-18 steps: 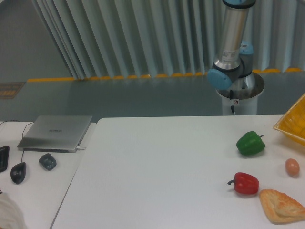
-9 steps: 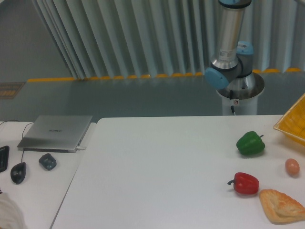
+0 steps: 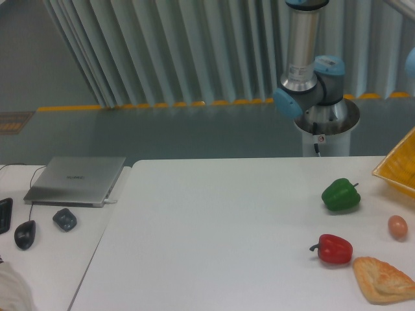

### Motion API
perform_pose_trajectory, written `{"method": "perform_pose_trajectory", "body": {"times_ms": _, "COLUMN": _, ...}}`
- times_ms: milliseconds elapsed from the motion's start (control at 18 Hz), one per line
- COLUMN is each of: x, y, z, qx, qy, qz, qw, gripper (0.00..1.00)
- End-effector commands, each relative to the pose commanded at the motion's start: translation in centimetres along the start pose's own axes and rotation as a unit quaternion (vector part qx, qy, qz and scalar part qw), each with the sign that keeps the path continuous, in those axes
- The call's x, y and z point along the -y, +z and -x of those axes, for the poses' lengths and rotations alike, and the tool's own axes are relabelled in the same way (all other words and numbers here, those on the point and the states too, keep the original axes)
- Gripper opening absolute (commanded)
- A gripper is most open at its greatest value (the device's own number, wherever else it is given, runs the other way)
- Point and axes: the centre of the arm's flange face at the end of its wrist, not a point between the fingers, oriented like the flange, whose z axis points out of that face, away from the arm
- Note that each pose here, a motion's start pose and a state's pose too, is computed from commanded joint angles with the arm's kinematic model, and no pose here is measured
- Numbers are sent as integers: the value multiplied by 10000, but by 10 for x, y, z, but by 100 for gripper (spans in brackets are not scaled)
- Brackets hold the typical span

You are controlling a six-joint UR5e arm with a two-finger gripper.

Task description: Place the yellow pepper on the table

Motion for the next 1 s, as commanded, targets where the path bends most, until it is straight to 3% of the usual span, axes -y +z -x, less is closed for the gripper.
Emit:
{"method": "perform_pose_trajectory", "body": {"times_ms": 278, "x": -14, "y": 8, "z": -11, "qx": -242, "qy": 1204, "qz": 195, "qw": 9922, "gripper": 100}}
{"method": "perform_pose_trajectory", "body": {"times_ms": 500, "x": -37, "y": 13, "z": -24, "qx": -534, "qy": 2269, "qz": 357, "qw": 9718, "gripper": 100}}
{"method": "perform_pose_trajectory", "body": {"times_ms": 778, "x": -46, "y": 17, "z": -34, "qx": -858, "qy": 2750, "qz": 715, "qw": 9549, "gripper": 100}}
{"method": "perform_pose_trajectory", "body": {"times_ms": 889, "x": -49, "y": 17, "z": -35, "qx": -1043, "qy": 3142, "qz": 915, "qw": 9392, "gripper": 100}}
{"method": "perform_pose_trajectory", "body": {"times_ms": 1000, "x": -51, "y": 19, "z": -36, "qx": -1132, "qy": 3295, "qz": 966, "qw": 9324, "gripper": 100}}
